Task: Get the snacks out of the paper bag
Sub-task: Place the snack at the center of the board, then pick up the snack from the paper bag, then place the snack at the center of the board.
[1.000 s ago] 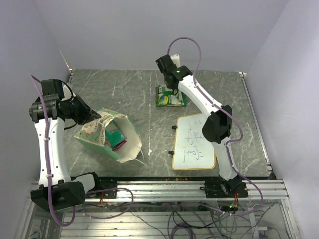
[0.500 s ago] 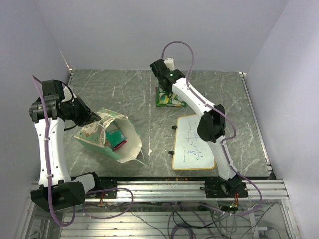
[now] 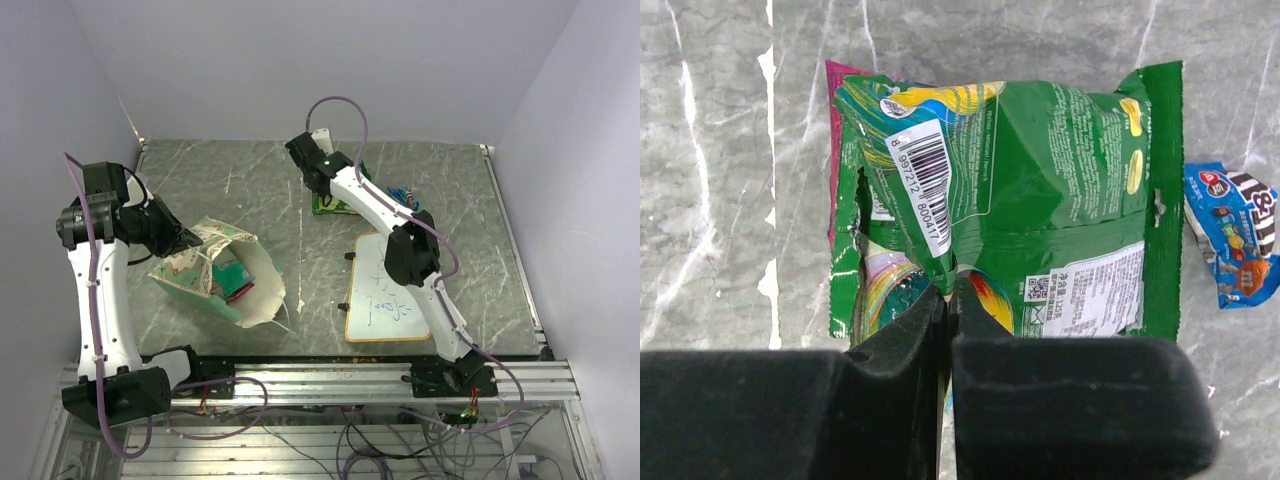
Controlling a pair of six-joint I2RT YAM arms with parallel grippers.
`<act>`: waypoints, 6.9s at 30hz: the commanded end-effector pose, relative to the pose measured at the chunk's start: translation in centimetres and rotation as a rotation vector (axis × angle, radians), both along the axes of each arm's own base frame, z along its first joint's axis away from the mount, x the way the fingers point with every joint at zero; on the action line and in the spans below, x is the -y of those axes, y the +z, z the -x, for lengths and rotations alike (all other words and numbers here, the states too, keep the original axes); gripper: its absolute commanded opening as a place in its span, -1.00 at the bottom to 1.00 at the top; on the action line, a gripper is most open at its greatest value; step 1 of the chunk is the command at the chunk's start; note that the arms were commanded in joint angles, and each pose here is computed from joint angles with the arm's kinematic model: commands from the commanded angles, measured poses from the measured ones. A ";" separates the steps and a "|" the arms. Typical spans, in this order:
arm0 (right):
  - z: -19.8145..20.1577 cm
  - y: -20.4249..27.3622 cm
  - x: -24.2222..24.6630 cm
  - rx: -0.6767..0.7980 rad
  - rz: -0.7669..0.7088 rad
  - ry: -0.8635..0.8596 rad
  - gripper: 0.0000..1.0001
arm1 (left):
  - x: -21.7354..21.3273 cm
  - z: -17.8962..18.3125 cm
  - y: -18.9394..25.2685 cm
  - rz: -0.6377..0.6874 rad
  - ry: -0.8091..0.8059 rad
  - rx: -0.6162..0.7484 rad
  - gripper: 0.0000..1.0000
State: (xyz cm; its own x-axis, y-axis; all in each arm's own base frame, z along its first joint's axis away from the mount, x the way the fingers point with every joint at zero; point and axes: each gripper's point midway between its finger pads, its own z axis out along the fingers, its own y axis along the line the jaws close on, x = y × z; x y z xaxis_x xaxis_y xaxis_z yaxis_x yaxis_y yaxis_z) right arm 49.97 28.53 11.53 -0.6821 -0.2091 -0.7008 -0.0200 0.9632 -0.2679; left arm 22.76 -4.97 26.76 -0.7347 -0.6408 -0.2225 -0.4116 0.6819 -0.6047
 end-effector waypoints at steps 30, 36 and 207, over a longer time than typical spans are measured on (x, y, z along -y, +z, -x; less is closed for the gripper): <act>-1.6 4.4 -3.1 0.059 -0.196 0.108 0.19 | 0.7 0.5 1.5 0.002 -0.053 0.079 -0.86; 0.6 10.4 -3.5 0.100 -0.275 0.240 0.51 | 1.5 0.4 1.9 0.042 -0.079 0.115 -0.86; 2.3 12.8 2.9 0.330 0.548 0.060 -1.00 | 4.9 0.8 4.4 0.163 -0.107 0.264 -0.86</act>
